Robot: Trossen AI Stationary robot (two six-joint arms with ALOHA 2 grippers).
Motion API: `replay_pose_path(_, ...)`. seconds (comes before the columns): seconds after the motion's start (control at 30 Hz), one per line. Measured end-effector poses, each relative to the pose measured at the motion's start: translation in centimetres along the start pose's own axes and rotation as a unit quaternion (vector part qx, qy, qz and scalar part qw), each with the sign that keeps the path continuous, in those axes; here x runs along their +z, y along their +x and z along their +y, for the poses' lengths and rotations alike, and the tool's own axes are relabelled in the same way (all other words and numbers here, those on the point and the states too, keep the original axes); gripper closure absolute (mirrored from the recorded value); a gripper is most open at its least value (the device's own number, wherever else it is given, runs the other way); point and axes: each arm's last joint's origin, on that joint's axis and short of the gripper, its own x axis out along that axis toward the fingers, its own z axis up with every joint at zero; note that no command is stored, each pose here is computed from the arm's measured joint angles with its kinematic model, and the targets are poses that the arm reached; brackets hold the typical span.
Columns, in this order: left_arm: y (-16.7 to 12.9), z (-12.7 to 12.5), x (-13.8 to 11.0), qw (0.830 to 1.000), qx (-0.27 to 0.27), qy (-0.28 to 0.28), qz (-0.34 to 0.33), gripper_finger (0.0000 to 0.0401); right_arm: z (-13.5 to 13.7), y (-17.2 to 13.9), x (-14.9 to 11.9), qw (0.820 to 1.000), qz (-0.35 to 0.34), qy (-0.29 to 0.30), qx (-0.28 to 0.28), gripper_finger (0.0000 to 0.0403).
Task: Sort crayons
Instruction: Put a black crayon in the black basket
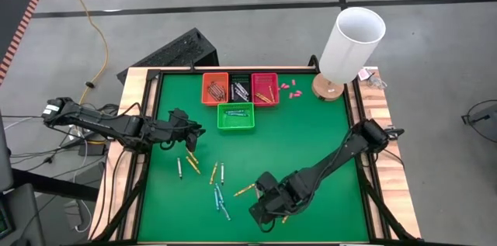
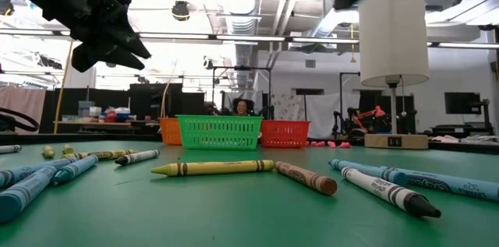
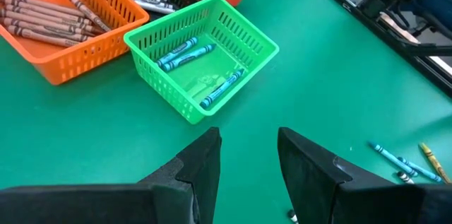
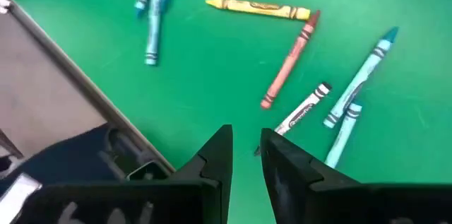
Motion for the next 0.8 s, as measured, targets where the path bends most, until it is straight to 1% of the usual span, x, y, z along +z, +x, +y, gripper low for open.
replay_pose_path(0.2, 0.0, 0.0, 0.0, 1.0, 0.0, 0.003, 0.0, 0.027, -2.1, 2.1, -0.7, 0.998, 0.019, 0.023, -0.05, 0.0305)
replay_pose_path(0.37, 0.0, 0.0, 0.0, 1.0, 0.0, 0.004, 0.001, 0.027, -3.0, 2.8, -0.9, 0.997, 0.02, 0.021, -0.068, 0.0305)
replay_pose_path(0.67, 0.0, 0.0, 0.0, 1.0, 0.002, 0.005, 0.002, 0.027, -3.0, 3.7, -1.1, 0.999, 0.017, 0.013, -0.037, 0.0297)
replay_pose_path(0.8, 0.0, 0.1, -0.1, 1.0, 0.003, 0.017, 0.003, 0.027, -3.9, 4.7, -1.4, 0.999, 0.017, 0.009, -0.05, 0.0295)
